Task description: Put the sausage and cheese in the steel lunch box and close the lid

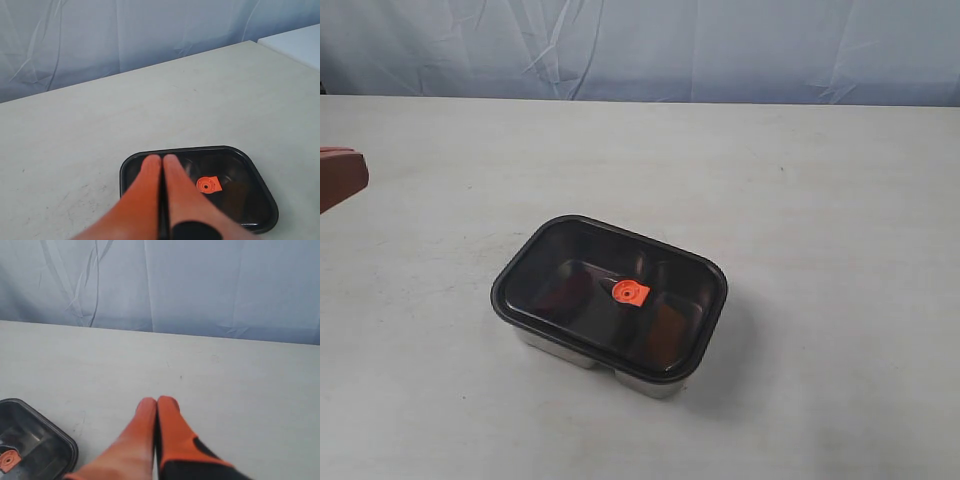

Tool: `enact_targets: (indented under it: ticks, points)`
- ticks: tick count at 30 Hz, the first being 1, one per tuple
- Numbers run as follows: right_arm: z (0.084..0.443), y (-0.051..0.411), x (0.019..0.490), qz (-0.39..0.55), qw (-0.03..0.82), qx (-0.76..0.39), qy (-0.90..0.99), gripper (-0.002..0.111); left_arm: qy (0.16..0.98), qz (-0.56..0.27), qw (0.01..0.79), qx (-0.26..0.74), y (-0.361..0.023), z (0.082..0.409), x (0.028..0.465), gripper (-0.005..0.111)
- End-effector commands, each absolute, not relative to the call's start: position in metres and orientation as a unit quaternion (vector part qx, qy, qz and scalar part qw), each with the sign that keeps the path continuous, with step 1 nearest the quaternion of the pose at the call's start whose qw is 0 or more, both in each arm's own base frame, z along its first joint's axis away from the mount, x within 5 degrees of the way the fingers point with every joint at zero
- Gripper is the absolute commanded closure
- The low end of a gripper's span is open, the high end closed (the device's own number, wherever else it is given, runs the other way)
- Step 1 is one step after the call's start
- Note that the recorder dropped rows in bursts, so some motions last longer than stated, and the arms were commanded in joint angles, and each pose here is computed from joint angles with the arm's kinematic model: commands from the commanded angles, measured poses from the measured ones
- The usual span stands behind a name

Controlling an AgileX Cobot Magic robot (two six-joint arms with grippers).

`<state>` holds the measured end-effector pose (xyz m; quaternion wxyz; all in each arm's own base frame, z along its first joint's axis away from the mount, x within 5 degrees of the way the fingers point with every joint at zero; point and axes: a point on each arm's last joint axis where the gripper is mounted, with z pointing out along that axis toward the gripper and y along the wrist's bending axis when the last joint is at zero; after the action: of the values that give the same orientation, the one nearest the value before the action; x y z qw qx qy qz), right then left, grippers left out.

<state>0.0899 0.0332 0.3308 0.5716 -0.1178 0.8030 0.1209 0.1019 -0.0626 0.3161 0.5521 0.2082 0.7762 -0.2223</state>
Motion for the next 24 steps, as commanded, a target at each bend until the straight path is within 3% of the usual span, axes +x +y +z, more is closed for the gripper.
enact_targets:
  ticks: [1, 6, 13, 24]
  points:
    - [0.295, 0.028, 0.083, 0.107, 0.592, -0.119, 0.790, 0.108, 0.774, -0.224, 0.554, 0.207, -0.063, 0.315, 0.101, 0.107]
    - [0.233, 0.006, 0.059, 0.047, 0.620, -0.024, 0.783, 0.108, 0.774, -0.224, 0.554, 0.207, -0.063, 0.315, 0.101, 0.107]
    - [0.188, -0.001, 0.052, 0.011, 0.607, 0.026, 0.794, 0.108, 0.774, -0.224, 0.554, 0.207, -0.063, 0.315, 0.101, 0.107]
    - [0.180, -0.001, 0.053, 0.012, 0.600, 0.027, 0.799, 0.108, 0.774, -0.224, 0.554, 0.207, -0.063, 0.315, 0.101, 0.107]
